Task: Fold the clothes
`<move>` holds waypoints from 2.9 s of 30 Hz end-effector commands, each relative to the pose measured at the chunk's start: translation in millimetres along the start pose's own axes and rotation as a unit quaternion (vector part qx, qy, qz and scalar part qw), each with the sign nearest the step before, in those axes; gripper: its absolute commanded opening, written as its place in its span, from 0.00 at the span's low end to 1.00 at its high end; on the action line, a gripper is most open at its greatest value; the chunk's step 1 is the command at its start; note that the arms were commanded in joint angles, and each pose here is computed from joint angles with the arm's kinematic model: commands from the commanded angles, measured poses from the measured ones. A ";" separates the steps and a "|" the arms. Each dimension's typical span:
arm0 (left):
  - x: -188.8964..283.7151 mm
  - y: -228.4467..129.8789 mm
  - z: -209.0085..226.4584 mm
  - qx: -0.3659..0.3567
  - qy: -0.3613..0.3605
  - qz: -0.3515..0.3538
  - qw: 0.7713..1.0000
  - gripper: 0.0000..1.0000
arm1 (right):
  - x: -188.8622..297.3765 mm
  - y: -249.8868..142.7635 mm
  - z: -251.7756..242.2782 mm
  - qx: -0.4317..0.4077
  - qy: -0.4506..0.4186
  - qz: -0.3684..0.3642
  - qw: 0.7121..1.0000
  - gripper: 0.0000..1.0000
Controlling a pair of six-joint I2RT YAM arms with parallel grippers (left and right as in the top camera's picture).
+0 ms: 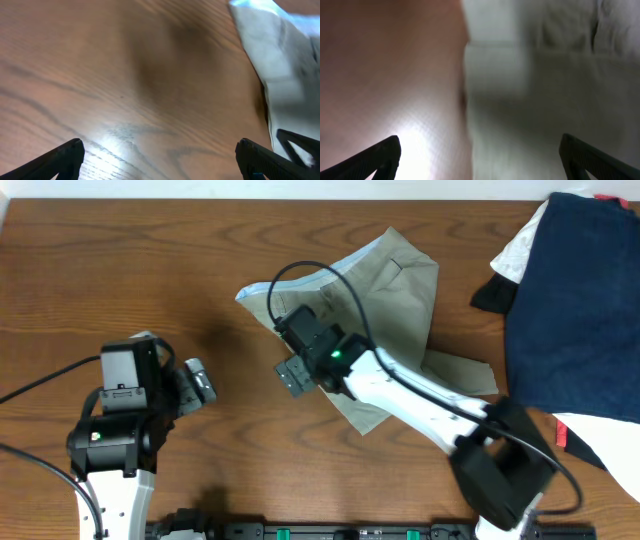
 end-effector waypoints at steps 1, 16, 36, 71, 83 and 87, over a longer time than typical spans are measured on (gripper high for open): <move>5.0 12.2 7.0 0.061 0.017 -0.027 0.998 0.98 | -17.5 0.8 -10.8 -0.009 -0.064 -0.003 0.998 0.98; 4.9 11.8 7.8 0.062 0.019 -0.025 0.998 0.98 | -54.2 3.4 -5.1 -0.026 -0.065 -0.018 0.997 0.28; 4.9 11.7 7.8 0.061 0.019 -0.025 0.998 0.98 | -59.6 7.4 24.6 -0.046 -0.029 -0.030 0.998 0.86; 4.9 11.8 7.8 0.062 0.019 -0.026 0.998 0.98 | 62.5 19.8 -104.3 -0.109 -0.190 -0.031 0.975 0.01; 4.9 11.8 7.8 0.062 0.019 -0.025 0.998 0.98 | 199.6 -104.2 -361.3 -0.281 -0.416 -0.033 0.864 0.95; 4.9 11.8 7.7 0.062 0.019 -0.026 0.998 0.98 | 179.5 -121.4 -348.1 -0.331 -0.299 -0.041 0.894 0.99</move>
Point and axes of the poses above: each gripper's point midway between its finger pads, its own x axis back along the fingers, its own z axis along the line the jaws close on, y = z × x, the point moved 3 cm from there along x, back along the fingers, and after that the axes turned 15 degrees about x, right-handed, at the moved point
